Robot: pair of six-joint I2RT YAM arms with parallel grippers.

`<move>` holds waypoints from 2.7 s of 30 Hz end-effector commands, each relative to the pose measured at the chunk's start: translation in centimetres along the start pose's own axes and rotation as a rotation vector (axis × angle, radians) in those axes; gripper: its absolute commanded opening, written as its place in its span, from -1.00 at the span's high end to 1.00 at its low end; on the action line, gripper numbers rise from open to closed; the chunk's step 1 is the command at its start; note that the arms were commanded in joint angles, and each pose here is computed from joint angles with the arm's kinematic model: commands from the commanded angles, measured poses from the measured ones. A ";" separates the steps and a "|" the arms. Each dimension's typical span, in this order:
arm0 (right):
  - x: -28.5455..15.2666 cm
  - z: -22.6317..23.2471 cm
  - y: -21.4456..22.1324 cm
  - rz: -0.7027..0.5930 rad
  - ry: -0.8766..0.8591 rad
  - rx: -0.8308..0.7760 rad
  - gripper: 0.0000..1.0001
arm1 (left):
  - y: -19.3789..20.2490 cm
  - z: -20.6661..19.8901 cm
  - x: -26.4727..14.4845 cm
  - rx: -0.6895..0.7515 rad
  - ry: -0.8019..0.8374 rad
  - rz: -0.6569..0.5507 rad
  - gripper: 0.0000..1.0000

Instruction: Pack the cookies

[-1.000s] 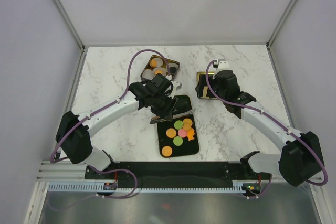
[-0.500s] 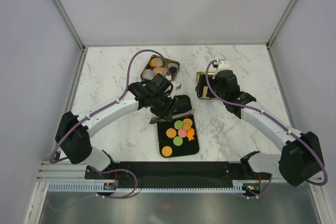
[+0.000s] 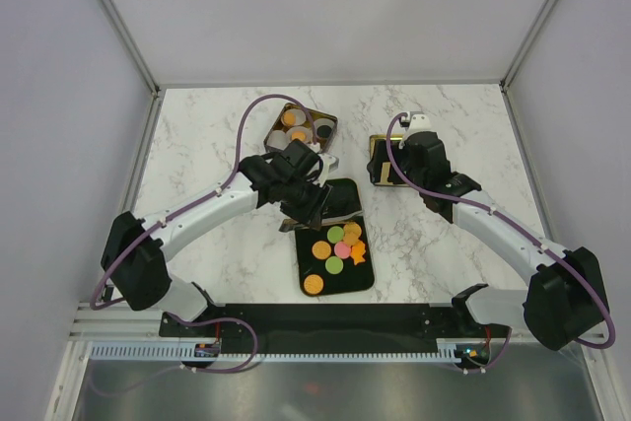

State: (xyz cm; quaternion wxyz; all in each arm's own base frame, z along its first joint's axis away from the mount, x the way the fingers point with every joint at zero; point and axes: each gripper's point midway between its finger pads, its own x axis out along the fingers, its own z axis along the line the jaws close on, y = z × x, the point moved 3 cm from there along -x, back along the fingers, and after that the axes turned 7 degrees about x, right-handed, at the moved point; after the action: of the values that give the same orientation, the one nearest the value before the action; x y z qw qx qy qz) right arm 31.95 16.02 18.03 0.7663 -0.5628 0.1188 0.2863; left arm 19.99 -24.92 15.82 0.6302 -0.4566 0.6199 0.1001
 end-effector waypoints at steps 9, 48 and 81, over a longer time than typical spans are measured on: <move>-0.2 0.9 -2.0 -0.053 -0.021 -0.011 -0.95 | -1.3 -0.2 -0.4 0.033 0.004 -0.041 -0.04; -0.4 1.4 -2.3 -0.055 -0.040 -0.008 -0.95 | -5.7 6.3 -8.1 -0.115 -0.209 -0.303 0.26; -1.0 2.2 -2.4 -0.060 -0.101 0.008 -0.95 | -7.7 19.7 -6.2 -0.326 -0.564 -0.183 0.14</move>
State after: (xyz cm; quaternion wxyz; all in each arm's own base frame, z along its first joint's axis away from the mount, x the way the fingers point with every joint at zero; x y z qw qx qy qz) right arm 31.74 16.74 18.40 0.7682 -0.5530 0.1048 0.3049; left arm 36.24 -12.92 19.45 0.6854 -0.5569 0.3756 0.2809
